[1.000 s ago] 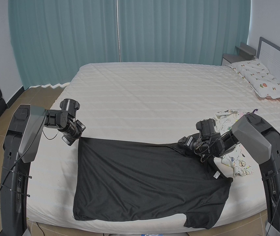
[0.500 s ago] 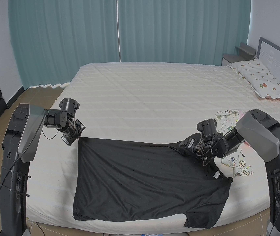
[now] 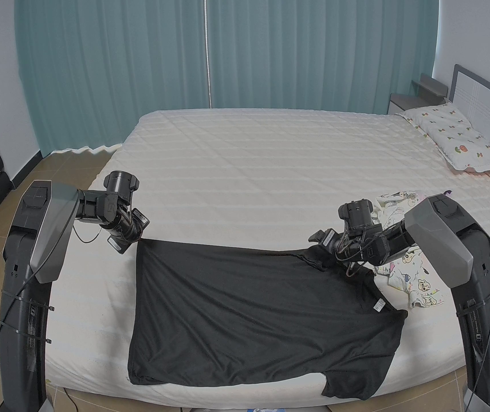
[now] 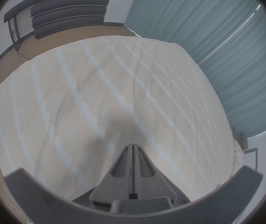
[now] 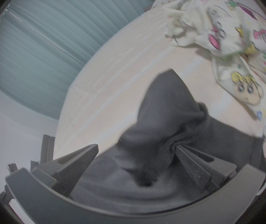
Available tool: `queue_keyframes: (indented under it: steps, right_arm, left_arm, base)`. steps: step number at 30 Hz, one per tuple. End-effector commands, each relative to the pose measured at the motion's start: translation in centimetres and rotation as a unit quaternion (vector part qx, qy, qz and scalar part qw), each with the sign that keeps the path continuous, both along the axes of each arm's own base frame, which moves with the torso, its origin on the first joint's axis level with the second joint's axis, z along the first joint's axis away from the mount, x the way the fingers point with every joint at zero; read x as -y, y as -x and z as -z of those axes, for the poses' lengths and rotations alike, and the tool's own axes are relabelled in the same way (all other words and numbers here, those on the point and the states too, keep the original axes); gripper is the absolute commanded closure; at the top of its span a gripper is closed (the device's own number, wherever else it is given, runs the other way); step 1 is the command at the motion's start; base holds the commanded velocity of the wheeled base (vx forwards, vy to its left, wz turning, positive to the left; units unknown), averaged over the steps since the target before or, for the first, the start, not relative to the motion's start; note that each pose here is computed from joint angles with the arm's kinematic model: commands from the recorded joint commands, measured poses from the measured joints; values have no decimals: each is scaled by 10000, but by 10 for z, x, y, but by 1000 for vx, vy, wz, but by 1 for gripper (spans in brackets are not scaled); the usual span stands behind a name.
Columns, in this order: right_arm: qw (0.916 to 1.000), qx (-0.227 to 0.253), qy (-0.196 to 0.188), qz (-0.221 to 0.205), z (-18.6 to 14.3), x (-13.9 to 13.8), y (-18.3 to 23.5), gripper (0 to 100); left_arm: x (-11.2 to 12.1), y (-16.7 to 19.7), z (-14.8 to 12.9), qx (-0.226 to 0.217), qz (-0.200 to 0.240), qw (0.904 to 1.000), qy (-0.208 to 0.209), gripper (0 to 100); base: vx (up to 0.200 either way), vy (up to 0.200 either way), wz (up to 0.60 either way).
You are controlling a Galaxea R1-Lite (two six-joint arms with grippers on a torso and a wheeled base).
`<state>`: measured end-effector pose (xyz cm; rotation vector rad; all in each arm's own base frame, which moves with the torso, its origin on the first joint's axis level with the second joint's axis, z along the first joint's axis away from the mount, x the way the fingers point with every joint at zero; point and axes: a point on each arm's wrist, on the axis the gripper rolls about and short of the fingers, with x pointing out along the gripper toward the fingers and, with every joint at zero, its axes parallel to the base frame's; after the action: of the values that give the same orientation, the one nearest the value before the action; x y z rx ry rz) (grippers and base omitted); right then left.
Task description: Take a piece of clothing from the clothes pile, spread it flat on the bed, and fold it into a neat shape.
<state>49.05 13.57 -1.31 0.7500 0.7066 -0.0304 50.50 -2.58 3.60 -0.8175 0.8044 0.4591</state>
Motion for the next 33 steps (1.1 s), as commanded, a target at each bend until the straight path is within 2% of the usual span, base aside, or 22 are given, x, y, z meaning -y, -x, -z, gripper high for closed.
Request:
queue_keyframes:
  steps: [1, 4, 6, 7, 8, 12, 13, 17, 18, 19, 20, 22, 23, 26, 30, 33]
  right_arm:
    - [9959, 644, -456, 437, -9, 12, -34, 0]
    - [9845, 1515, -641, 614, -28, 22, -49, 0]
    - [9845, 1515, -641, 614, -28, 22, -49, 0]
    - [9726, 2099, -703, 710, -37, 25, -53, 0]
    - [9709, 2173, -687, 743, -39, 28, -54, 0]
    - [9735, 2180, -289, 630, -31, 32, -55, 0]
    - [9747, 2154, -66, 592, -22, 36, -55, 0]
    - [9787, 1960, 137, 593, -14, 47, -49, 0]
    - [9804, 1854, 382, 542, -14, 54, -44, 0]
    - [9809, 1821, 465, 509, -13, 56, -43, 0]
    - [9822, 1678, 766, 355, -7, 64, -36, 0]
    - [9804, 1602, 1135, 174, -2, 74, -27, 0]
    - [9794, 1624, 1199, 102, 0, 76, -24, 0]
    - [9773, 1793, 1130, -59, -5, 76, -14, 0]
    - [9793, 1753, 1004, -154, -13, 71, -5, 0]
    - [9827, 1772, 458, -269, -36, 50, 7, 0]
  left_arm:
    - [1, 0, -4, 37, 5, 10000, 3, 100]
    - [1, 0, -5, 54, -7, 10000, 13, 100]
    - [1, 0, -5, 54, -7, 10000, 13, 100]
    - [1, 0, -5, 54, -7, 10000, 13, 100]
    - [1, 0, -4, 46, -7, 10000, 13, 100]
    - [1, 0, -3, 38, -7, 10000, 12, 100]
    - [1, 0, -4, 54, -7, 10000, 13, 100]
    - [1, 0, -4, 53, 1, 10000, 2, 100]
    - [1, 0, -4, 61, 1, 10000, 3, 100]
    - [1, 0, -4, 53, 1, 10000, 2, 100]
    - [1, 0, -4, 53, 1, 10000, 2, 100]
    - [1, 0, -2, 31, -3, 10000, -5, 100]
    - [1, 0, -2, 31, -3, 10000, -5, 100]
    - [1, 0, 0, 8, -3, 10000, -6, 100]
    - [1, 0, -1, 16, -9, 10000, -1, 100]
    - [1, 0, -1, 8, -9, 10000, -2, 100]
  base:
    - [0, 0, 0]
    - [0, 0, 0]
    - [0, 0, 0]
    - [0, 0, 0]
    - [0, 0, 0]
    - [0, 0, 0]
    - [0, 0, 0]
    - [0, 0, 0]
    - [0, 0, 0]
    - [0, 0, 0]
    - [0, 0, 0]
    - [0, 0, 0]
    - [0, 0, 0]
    - [0, 0, 0]
    - [0, 0, 0]
    - [0, 0, 0]
